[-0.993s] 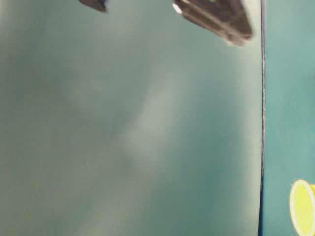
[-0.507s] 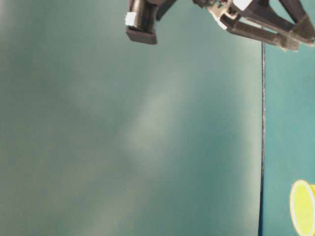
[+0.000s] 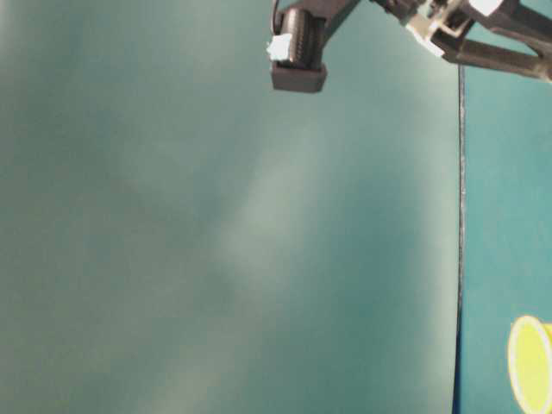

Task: Move the block backward with right arm.
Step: 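Move the right gripper left toward the orange cube, fingers open, then close the right gripper around the orange cube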

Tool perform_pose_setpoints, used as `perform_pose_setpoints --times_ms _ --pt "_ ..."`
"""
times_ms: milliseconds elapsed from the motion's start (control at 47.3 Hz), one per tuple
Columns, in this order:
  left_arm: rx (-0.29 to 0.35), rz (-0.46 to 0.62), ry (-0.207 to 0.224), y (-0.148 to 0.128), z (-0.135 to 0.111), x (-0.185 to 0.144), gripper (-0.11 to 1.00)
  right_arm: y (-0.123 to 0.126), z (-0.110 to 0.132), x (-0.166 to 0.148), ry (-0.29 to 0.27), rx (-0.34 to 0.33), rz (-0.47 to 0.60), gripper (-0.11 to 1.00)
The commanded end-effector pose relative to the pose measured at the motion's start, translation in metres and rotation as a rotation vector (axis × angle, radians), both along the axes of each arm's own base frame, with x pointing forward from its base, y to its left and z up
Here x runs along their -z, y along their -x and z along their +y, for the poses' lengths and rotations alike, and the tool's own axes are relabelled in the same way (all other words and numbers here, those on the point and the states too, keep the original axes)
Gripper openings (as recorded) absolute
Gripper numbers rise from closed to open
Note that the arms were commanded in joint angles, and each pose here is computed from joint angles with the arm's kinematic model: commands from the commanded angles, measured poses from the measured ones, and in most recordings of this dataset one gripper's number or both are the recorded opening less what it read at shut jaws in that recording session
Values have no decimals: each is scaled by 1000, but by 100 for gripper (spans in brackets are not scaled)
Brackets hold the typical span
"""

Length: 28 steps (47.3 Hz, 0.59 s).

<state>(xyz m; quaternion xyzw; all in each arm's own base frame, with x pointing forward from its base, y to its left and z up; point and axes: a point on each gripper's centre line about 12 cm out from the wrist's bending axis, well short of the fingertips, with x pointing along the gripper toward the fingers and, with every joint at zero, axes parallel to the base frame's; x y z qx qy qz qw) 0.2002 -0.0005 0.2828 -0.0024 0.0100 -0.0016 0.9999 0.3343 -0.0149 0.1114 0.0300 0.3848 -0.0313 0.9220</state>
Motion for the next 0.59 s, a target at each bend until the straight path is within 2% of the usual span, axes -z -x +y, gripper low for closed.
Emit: perform_pose_setpoints --times_ms 0,422,570 --pt "-1 -26 -5 -3 0 -11 0 -8 0 -7 4 -4 -31 62" --pt "-1 -26 -6 -3 0 -11 0 -16 -1 1 3 0 -15 61" --pt "-1 -15 -6 -3 0 -9 0 -15 -2 2 4 1 -11 56"
